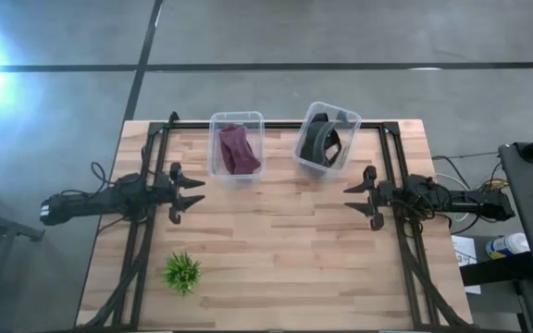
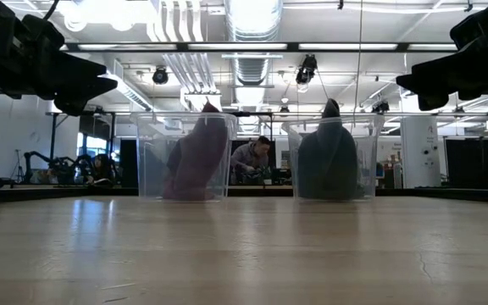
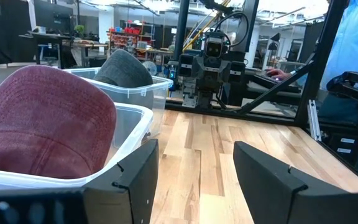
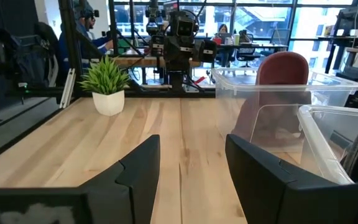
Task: Pick & Place hat
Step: Return to Home Position
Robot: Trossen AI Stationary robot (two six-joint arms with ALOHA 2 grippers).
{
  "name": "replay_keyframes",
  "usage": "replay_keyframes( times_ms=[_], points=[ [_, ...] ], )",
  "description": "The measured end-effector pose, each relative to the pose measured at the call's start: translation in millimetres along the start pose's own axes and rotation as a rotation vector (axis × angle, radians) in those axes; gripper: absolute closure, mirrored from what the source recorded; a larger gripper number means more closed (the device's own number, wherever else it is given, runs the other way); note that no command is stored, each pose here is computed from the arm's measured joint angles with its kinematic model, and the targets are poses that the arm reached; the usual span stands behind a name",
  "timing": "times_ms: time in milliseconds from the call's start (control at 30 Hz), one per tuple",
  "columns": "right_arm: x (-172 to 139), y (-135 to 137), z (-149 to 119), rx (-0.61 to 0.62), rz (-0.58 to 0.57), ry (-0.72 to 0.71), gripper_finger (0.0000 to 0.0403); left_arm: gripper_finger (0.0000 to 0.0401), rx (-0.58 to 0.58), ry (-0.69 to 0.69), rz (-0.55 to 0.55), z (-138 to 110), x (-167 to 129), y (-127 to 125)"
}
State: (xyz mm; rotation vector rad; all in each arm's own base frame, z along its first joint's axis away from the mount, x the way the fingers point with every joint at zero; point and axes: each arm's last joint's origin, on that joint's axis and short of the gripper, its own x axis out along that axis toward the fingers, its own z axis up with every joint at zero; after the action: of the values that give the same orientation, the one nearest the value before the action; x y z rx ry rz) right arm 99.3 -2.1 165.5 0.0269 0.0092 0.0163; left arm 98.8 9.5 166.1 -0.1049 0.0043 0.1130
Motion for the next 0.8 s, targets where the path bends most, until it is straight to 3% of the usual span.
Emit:
replay_keyframes(
  times_ms=[800],
  points=[
    [0.0, 0.0, 0.1, 0.000, 0.000, 0.000, 0.0224, 0.0199, 0.000, 0.000, 0.000, 0.0, 0.0, 0.0]
  ],
)
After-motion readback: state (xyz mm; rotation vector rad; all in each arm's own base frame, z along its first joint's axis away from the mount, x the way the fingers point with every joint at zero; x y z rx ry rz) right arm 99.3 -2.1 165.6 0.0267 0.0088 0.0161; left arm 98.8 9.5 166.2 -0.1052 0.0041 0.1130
